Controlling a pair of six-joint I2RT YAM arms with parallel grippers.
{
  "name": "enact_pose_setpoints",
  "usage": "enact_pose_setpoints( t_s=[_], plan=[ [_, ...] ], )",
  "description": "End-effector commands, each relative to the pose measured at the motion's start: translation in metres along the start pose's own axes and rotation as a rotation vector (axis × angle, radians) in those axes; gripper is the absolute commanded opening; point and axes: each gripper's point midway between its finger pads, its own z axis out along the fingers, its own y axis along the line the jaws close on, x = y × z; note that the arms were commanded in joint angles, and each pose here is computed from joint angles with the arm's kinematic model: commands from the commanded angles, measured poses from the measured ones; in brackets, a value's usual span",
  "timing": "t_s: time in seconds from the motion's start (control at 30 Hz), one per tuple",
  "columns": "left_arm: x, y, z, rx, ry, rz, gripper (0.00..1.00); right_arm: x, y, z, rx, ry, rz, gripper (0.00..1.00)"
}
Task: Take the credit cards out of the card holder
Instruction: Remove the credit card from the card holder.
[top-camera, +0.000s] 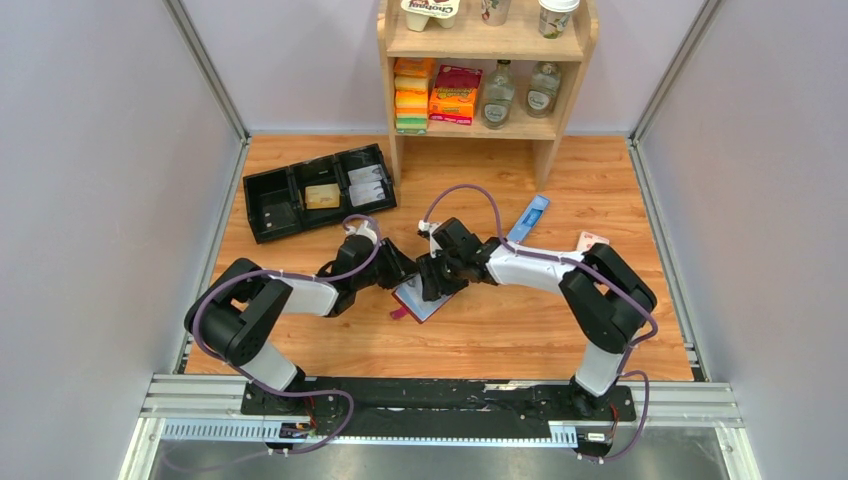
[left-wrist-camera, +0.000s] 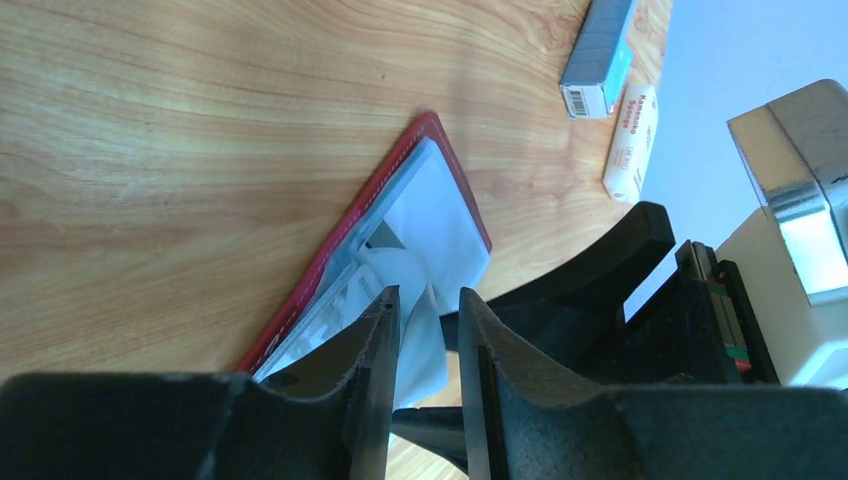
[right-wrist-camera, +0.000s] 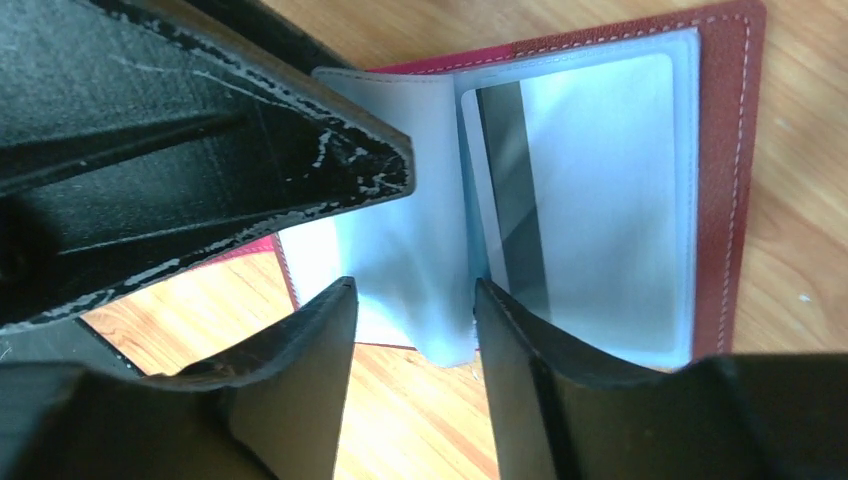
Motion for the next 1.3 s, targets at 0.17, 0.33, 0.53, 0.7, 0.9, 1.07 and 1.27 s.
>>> enact_pose_setpoints(
  t_s=[0.17, 0.33, 0.53, 0.7, 0.9, 1.07, 1.27],
  plan=[
    [-0.003, -0.043, 0.009, 0.122, 0.022, -0.02, 0.35, -0.043, -0.014, -0.051, 0.132, -0.262, 0.0, 0.81],
    [-0.001, -0.052, 0.023, 0.136, 0.05, -0.025, 0.35, -0.058, -0.027, -0.088, 0.23, -0.414, 0.023, 0.9],
    [-0.014, -0.065, 0.051, 0.137, 0.053, -0.022, 0.37, -0.058, -0.036, -0.111, 0.273, -0.494, 0.031, 0.94],
    [-0.015, -0.048, 0.074, 0.058, 0.075, 0.004, 0.38, -0.05, -0.031, -0.099, 0.239, -0.436, 0.015, 0.88],
    [-0.04, -0.054, 0.049, 0.009, 0.002, 0.093, 0.38, -0.047, -0.023, -0.086, 0.153, -0.382, 0.008, 0.77],
    [-0.052, -0.041, 0.01, -0.119, -0.063, 0.182, 0.38, -0.042, -0.016, -0.066, 0.077, -0.288, 0.03, 0.67],
    [-0.034, -0.013, -0.032, -0.21, -0.07, 0.192, 0.37, -0.044, -0.011, -0.043, 0.045, -0.219, 0.036, 0.54]
  ],
)
